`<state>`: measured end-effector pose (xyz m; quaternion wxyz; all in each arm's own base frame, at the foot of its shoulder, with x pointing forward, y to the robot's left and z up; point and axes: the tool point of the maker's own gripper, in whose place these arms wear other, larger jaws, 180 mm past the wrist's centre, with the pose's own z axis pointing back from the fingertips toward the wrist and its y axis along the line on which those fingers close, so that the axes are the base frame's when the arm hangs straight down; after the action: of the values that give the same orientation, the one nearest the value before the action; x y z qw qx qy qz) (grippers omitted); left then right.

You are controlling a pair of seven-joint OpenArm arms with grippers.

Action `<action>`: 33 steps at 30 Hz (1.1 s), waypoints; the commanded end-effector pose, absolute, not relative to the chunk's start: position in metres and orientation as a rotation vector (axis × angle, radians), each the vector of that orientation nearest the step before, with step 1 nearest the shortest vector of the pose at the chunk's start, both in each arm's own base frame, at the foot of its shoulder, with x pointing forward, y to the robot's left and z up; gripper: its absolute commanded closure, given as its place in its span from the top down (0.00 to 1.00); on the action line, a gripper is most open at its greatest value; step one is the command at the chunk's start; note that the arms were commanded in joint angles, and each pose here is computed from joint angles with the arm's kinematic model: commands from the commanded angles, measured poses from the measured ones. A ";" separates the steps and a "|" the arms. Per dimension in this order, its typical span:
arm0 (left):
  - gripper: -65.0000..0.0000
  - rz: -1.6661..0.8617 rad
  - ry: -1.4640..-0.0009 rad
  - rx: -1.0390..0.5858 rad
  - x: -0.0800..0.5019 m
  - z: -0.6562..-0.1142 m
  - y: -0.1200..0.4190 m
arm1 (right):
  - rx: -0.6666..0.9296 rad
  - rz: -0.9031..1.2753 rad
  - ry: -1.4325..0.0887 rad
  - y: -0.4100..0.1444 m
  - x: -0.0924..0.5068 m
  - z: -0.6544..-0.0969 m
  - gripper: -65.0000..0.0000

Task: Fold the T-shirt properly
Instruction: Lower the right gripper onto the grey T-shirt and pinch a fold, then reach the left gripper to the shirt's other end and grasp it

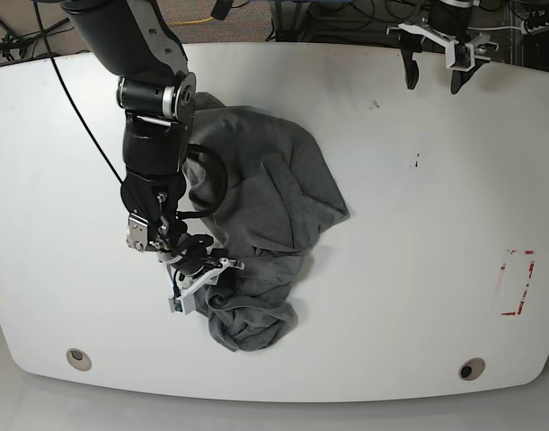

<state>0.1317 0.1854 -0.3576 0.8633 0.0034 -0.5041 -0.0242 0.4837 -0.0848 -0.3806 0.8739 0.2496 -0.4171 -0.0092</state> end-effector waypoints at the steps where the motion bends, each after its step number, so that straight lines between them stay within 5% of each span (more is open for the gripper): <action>1: 0.67 -0.056 -1.061 0.004 0.147 -0.355 0.183 | 0.534 -0.012 -0.963 -0.088 0.506 -0.346 0.00; 22: 0.67 -0.389 -0.858 -0.401 0.218 -0.383 0.025 | 0.400 0.132 -1.061 -0.108 0.500 -0.273 0.00; 33: 0.67 -0.357 -0.747 -0.430 0.236 -0.414 0.003 | 0.400 0.133 -1.062 -0.108 0.499 -0.274 0.00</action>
<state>0.2340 0.0088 -0.4133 0.8928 -0.2003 -0.3644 -0.1732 0.4855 -0.1061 -0.3034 0.8622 0.1879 -0.4666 0.0606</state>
